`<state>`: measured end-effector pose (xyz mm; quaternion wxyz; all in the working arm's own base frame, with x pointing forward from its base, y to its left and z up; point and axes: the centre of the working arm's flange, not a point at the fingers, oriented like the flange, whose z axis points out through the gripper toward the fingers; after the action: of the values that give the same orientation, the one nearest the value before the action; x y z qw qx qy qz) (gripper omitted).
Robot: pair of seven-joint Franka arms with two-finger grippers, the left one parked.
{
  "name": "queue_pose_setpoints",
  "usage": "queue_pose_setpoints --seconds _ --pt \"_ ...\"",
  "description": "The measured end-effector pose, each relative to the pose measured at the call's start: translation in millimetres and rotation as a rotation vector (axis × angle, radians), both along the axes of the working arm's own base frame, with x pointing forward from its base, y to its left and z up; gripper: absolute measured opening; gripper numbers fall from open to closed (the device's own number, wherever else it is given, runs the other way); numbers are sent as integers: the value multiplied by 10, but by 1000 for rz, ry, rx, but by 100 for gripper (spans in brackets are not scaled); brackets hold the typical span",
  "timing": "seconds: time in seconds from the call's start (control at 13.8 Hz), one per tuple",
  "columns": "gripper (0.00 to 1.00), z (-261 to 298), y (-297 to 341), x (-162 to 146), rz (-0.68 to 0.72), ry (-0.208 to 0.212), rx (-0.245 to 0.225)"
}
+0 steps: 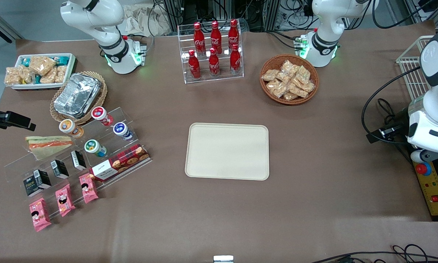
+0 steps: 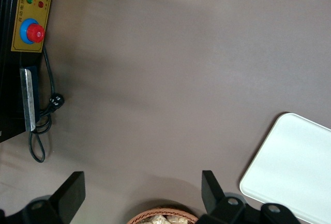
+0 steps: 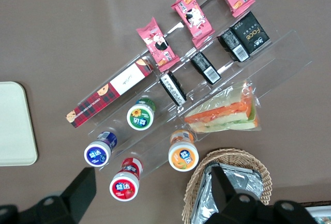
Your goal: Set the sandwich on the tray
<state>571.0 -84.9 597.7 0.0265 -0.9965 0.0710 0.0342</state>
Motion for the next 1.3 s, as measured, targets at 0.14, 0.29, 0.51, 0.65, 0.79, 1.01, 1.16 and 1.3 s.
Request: queue_pose_setpoints --seconds 0.14,0.29,0.51,0.65,0.79,1.01,1.16,1.3 --pt "99 6 14 -2 2 0 1" --pt "99 10 93 6 1 0 1" --pt "99 10 152 13 -101 7 -5" --pt "99 16 138 9 -227 13 -13" --pt "99 27 110 0 -383 20 -23" --pt "99 65 60 -25 -613 27 -36" --pt "99 74 -124 -60 -730 31 -43" --pt "99 36 -447 -125 -825 44 -49"
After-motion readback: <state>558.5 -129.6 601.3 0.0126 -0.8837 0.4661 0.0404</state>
